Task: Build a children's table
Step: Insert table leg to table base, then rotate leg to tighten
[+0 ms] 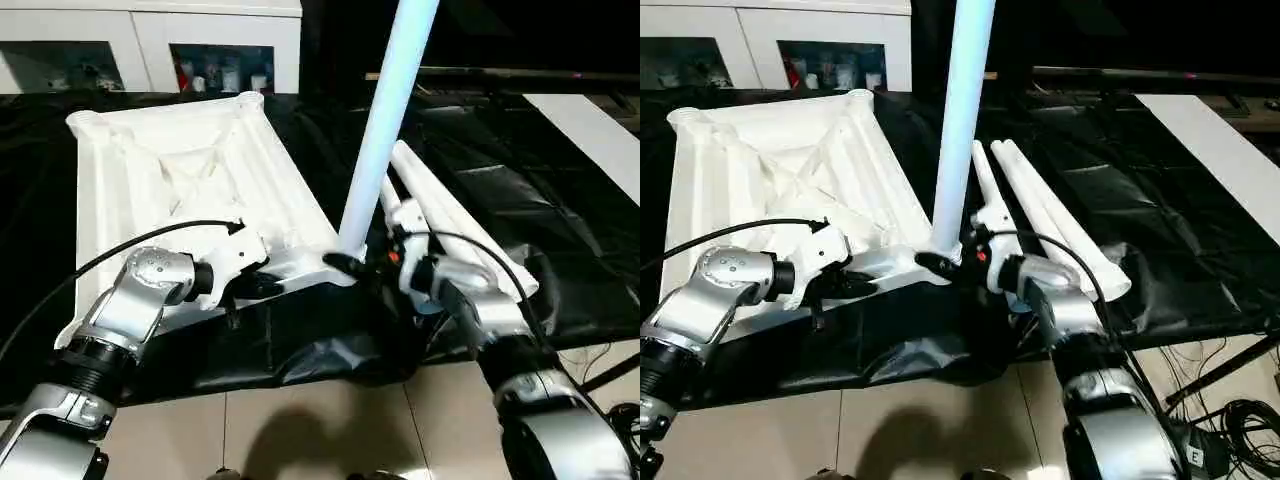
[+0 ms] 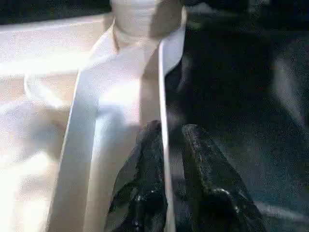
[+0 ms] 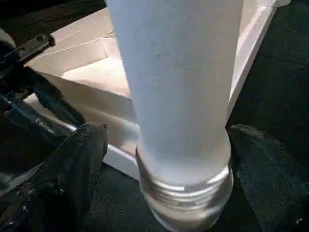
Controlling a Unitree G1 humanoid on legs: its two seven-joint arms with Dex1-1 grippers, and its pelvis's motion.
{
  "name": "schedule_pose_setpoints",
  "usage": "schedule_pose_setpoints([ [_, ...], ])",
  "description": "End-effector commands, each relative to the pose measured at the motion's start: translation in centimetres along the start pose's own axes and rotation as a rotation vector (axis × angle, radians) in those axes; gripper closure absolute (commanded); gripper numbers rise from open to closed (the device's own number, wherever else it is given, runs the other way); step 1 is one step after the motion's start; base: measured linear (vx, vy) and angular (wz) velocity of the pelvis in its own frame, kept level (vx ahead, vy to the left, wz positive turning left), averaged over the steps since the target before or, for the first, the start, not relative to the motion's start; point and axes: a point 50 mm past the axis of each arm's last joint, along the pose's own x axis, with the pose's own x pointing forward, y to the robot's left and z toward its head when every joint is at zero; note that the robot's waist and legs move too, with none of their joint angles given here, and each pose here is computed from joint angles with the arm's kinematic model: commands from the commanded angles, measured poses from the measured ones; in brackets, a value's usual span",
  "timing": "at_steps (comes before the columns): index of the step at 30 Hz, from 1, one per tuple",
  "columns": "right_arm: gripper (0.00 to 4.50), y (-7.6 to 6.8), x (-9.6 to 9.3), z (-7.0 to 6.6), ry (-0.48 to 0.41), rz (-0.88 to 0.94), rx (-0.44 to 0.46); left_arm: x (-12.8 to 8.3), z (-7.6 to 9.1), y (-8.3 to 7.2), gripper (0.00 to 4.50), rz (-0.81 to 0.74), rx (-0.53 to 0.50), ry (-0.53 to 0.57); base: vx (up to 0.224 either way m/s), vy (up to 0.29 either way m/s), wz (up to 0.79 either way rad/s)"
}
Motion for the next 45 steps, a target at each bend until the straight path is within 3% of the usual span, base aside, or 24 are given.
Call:
schedule_pose_setpoints([
  [1,0.32,0.3,0.0,0.2,0.012,0.020,-0.017,0.3,0.7,0.2,3.85,-0.005,0.035,-0.010,0.000,0.000,0.00],
  [16,0.32,0.8,-0.3,0.3,0.021,0.030,-0.032,1.6,0.1,0.7,3.85,-0.004,0.075,0.063,0.000,0.000,0.00],
  [22,0.32,0.8,-0.6,-0.2,0.061,0.051,-0.080,1.3,-0.3,0.6,4.43,-0.030,0.055,0.056,0.000,0.000,0.00],
  [28,0.32,0.6,-0.7,-0.6,0.084,0.070,-0.142,0.9,-0.1,-1.0,4.43,-0.175,0.050,-0.013,0.000,0.000,0.00],
  [43,0.32,1.4,-0.8,-1.5,0.108,0.186,-0.160,0.6,-0.5,-1.5,4.43,-0.180,0.045,0.004,0.000,0.000,0.00],
  [45,0.50,1.3,-0.6,-1.4,0.100,0.179,-0.149,0.5,-0.5,-1.5,4.49,-0.181,0.042,0.005,0.000,0.000,0.00],
])
